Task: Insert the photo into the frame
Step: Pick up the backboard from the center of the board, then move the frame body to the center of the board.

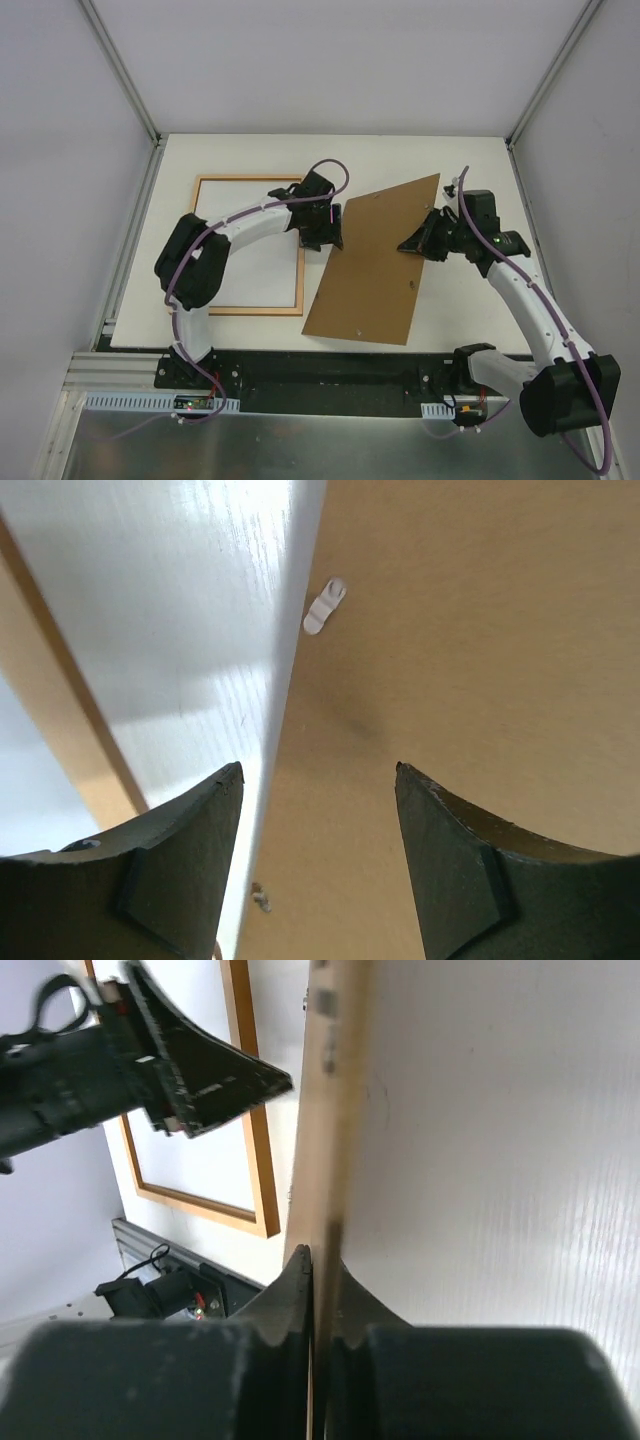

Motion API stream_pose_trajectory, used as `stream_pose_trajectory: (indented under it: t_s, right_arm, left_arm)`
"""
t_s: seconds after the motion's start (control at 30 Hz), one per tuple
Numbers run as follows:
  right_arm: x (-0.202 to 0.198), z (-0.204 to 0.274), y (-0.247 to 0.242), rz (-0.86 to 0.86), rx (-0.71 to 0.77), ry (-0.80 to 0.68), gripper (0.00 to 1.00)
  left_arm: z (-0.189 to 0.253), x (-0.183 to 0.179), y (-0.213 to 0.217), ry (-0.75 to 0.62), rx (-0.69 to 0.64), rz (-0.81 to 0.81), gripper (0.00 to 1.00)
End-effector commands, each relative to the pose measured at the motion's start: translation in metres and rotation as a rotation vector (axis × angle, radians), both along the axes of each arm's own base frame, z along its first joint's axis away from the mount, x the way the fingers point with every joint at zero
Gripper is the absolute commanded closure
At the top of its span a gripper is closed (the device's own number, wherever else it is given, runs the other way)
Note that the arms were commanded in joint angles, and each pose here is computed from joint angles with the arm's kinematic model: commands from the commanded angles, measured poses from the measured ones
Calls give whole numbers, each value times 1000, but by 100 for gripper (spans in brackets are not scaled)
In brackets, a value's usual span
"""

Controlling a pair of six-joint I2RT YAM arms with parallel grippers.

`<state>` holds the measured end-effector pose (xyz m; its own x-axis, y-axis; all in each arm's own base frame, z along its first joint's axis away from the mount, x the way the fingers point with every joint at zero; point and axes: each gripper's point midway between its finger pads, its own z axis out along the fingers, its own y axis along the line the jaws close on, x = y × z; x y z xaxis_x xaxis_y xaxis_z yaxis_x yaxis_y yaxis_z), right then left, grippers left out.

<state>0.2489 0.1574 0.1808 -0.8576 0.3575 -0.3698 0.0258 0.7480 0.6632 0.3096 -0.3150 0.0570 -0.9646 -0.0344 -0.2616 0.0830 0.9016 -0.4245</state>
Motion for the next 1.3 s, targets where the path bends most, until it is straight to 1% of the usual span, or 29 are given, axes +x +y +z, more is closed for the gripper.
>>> stream_pose_trajectory:
  t_s: [0.0,0.07,0.1,0.17,0.3,0.37,0.47,0.53,0.57,0.63,0.73,0.87,0.97,1.03,1.13,1.27]
  right_arm:
    - [4,22,-18,10,-99,-89,99]
    - [7,31,-22,15,-90,-107,99]
    - [9,36,-25,7,-83,-113,99]
    - [13,48,-27,5,-57,-138,99]
    - [26,80,-23,26,8,-198,99]
    - [34,95,-20,35,36,-227,99]
    - [47,114,-18,54,77,-278,99]
    - [54,123,-15,75,99,-318,99]
    - [57,127,-12,55,143,-297,99]
    - [60,132,-7,62,179,-311,99]
    - [65,139,-4,70,212,-336,99]
    - [66,143,-1,77,242,-353,99]
    - [65,143,0,88,245,-360,99]
    - [65,143,-1,89,246,-367,99]
    - [65,145,-1,92,254,-372,99]
    - [69,148,0,98,279,-375,99]
  left_arm:
    - [58,4,18,-119,-28,39,39]
    - [65,12,43,-133,-15,105,38]
    - [68,19,62,-141,-2,158,38]
    - [73,38,109,-143,17,289,38]
    - [78,61,205,-145,55,554,38]
    - [76,68,251,-139,81,686,39]
    - [62,72,315,-89,104,884,39]
    - [53,73,344,-54,107,970,40]
    - [48,72,355,-35,109,1012,41]
    - [42,72,375,-8,106,1092,42]
    - [33,70,405,6,162,1220,45]
    - [18,61,428,32,233,1354,51]
    - [7,57,438,61,267,1415,52]
    - [0,58,441,77,277,1428,53]
    - [-10,64,443,107,289,1405,55]
    - [-25,65,435,159,271,1375,60]
